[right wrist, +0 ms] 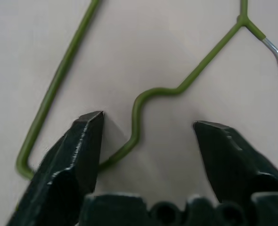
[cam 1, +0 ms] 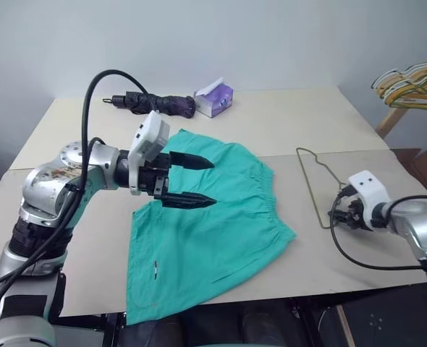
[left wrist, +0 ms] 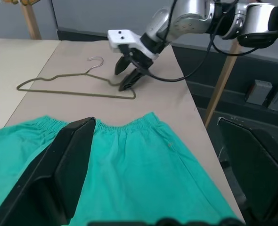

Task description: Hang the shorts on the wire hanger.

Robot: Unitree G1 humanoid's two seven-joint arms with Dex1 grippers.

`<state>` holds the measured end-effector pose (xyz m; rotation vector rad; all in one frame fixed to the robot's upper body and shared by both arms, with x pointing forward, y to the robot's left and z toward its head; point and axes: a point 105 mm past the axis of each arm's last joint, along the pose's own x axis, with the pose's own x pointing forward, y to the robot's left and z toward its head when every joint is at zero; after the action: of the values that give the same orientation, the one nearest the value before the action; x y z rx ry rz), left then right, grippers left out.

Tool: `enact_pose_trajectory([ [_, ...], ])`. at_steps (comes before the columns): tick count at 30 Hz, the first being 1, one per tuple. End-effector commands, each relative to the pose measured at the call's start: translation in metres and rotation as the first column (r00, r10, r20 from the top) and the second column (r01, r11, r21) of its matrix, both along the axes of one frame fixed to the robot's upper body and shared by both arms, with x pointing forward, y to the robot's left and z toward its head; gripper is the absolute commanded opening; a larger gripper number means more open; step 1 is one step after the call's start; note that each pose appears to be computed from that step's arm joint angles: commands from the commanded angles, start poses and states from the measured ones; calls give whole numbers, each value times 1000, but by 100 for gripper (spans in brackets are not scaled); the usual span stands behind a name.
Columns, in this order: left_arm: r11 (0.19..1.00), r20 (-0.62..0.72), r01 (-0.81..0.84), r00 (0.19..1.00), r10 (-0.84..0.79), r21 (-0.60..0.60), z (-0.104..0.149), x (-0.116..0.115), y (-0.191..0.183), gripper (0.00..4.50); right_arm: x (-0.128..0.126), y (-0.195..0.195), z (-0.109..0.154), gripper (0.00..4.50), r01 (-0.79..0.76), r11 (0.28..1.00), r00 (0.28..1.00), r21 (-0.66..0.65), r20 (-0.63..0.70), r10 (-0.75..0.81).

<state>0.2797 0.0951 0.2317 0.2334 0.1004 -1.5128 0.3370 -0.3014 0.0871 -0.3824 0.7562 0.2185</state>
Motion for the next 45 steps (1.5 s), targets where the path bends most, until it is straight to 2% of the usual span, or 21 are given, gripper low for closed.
enact_pose_trajectory([
  [1,1000,50,-1,999,2,-10,8,-1,1,450,4,-12,-8,230,48,998,998,-47,-30,-50],
  [4,1000,57,-13,998,14,-8,6,-1,3,450,4,-11,-8,119,31,998,999,-58,-41,-33],
  [8,999,66,-40,997,41,-7,4,2,5,450,3,-11,-4,3,14,996,999,-91,-29,-16],
  [11,996,81,-81,993,83,-21,5,11,6,450,7,-14,10,3,21,990,999,-137,26,-18],
  [13,991,90,-126,988,128,-36,7,21,5,450,14,-17,30,3,38,983,994,-182,108,-18],
  [17,969,133,-238,960,245,-67,17,53,3,450,31,-19,89,3,39,903,926,-428,355,128],
  [20,950,122,-294,944,305,-101,27,75,2,450,39,-3,132,3,34,814,794,-580,511,331],
  [22,950,116,-294,945,306,-106,32,84,2,450,38,15,154,3,25,698,658,-716,537,528],
  [23,953,109,-284,949,295,-105,33,86,3,450,36,22,158,3,14,637,604,-770,514,609],
  [25,959,97,-266,956,275,-101,37,90,4,450,30,43,168,3,20,473,452,-881,430,781],
  [27,959,82,-266,958,274,-100,40,96,4,450,23,61,173,3,45,352,317,-935,348,882],
  [29,964,64,-257,963,262,-70,37,99,4,450,18,76,177,3,69,274,217,-959,283,934],
  [33,982,26,-177,984,175,63,17,95,2,450,13,99,186,3,99,235,87,-967,244,966],
  [36,981,-15,-125,992,128,148,-1,92,-4,450,13,108,190,3,101,236,53,-966,243,969],
  [45,969,-120,-116,982,144,217,-36,87,-25,450,8,123,204,3,133,259,-5,-957,261,965],
])
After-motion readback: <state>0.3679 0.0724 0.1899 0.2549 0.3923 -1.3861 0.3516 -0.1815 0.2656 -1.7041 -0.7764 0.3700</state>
